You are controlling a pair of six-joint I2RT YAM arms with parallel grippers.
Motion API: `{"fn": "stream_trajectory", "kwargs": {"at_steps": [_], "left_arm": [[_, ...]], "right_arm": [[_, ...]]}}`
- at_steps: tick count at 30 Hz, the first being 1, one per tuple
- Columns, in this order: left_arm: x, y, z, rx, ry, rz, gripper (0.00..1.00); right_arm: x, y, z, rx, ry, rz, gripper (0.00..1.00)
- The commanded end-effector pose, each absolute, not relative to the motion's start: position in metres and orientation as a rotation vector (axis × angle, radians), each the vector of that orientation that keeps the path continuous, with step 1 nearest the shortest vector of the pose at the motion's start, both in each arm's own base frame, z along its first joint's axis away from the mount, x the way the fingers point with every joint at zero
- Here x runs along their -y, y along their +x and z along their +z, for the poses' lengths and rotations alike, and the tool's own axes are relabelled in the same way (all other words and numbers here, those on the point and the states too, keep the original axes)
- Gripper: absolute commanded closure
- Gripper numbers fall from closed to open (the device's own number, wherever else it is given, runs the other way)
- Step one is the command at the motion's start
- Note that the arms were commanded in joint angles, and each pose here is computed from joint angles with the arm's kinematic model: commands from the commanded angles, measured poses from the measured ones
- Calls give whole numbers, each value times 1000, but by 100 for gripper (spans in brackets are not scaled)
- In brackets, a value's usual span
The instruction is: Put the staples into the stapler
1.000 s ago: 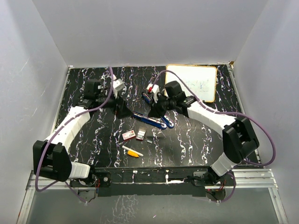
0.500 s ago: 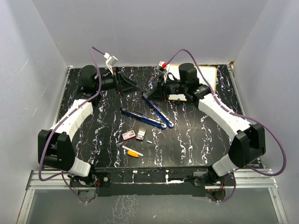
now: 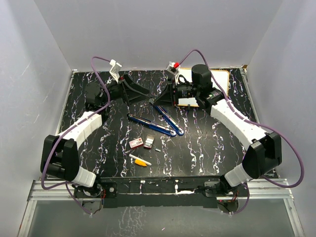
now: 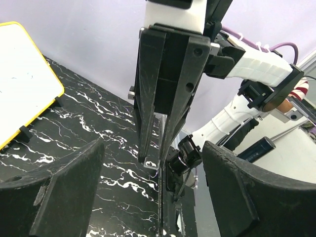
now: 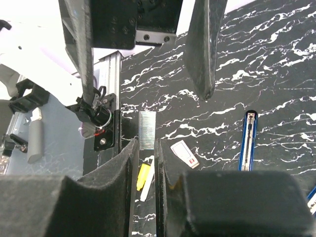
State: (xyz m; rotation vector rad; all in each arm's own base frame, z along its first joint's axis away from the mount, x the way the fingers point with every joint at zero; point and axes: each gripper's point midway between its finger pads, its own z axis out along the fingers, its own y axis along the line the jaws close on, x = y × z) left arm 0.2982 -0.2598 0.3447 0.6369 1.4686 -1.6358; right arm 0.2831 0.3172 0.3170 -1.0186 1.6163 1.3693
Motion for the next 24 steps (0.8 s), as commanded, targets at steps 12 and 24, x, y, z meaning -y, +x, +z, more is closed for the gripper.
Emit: {"fn": "stream_trajectory", "kwargs": {"at_steps": [12, 24], "left_arm": [[260, 275, 357, -1351, 673, -1649, 32], [259, 272, 361, -1325, 665, -1650, 47]], "right_arm": [[-322, 288, 358, -1479, -1016, 1400, 85], [-324, 289, 356, -1468, -998, 1431, 85]]}}
